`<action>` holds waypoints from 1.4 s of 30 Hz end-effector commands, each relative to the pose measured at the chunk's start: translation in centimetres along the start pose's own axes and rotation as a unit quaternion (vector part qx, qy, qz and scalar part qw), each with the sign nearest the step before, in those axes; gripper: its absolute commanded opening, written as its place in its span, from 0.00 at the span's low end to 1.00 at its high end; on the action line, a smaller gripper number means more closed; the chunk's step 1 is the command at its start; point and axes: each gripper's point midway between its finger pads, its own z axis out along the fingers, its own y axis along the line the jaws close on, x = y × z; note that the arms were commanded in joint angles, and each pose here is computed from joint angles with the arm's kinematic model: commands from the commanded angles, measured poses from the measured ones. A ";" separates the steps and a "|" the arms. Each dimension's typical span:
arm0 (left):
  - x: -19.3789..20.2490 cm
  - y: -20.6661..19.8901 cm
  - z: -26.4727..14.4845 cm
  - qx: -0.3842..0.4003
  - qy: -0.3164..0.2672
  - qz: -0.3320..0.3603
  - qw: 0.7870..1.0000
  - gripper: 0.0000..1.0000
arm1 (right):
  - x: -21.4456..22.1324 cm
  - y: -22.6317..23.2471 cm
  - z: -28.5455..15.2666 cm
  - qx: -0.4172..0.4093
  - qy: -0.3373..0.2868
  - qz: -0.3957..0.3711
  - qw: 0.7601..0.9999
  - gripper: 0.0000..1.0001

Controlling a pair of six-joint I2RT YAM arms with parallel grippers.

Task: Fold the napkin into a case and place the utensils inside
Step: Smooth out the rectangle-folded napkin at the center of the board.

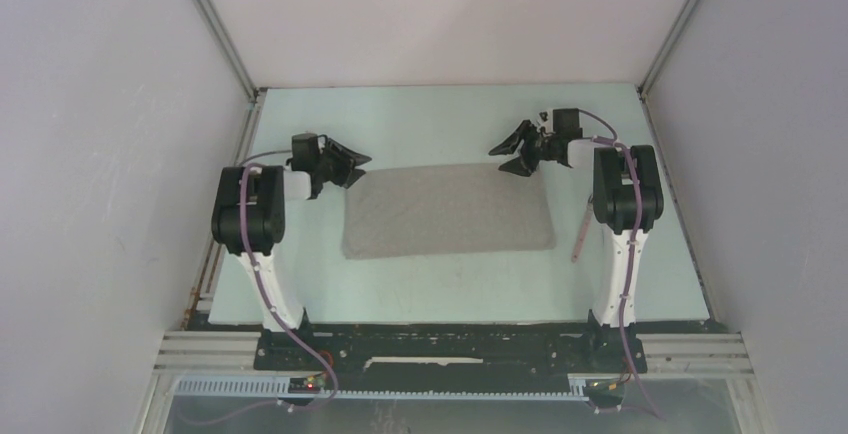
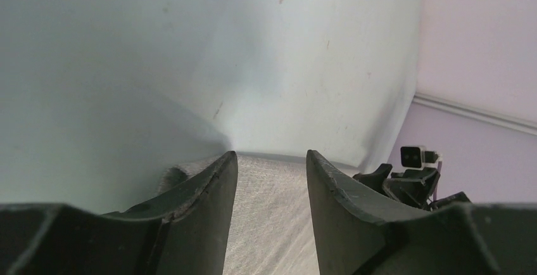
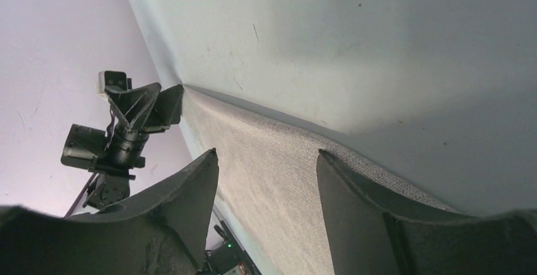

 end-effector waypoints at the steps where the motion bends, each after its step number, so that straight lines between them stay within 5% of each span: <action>1: -1.0 2.2 -0.2 -0.028 -0.017 -0.020 0.999 0.54 | -1.9 -2.9 -1.2 0.053 -0.043 0.016 0.998 0.70; 6: -2.0 2.9 -1.0 -0.039 -0.032 -0.015 0.999 0.56 | -3.0 -3.6 -3.0 0.041 -0.057 0.036 0.997 0.88; 16: -3.2 0.9 -2.1 -0.028 -0.043 0.001 0.999 0.58 | -5.0 -3.8 -6.9 0.085 -0.105 0.057 0.989 0.94; 23: -2.3 -8.5 -6.2 0.026 -0.060 0.102 0.993 0.66 | -3.2 3.3 -8.5 0.084 -0.105 -0.082 0.988 1.00; 28: 4.8 -14.1 -4.7 0.112 0.018 0.106 0.988 0.67 | 0.8 8.3 -5.9 0.058 -0.082 -0.125 0.987 1.00; 34: 9.7 -16.5 -0.7 0.181 0.080 0.052 0.979 0.66 | 5.2 12.3 1.1 -0.085 -0.002 -0.067 0.994 1.00; 42: 10.4 -13.0 4.0 0.147 0.089 0.010 0.985 0.57 | 5.0 9.6 5.6 -0.089 0.016 -0.006 0.996 0.96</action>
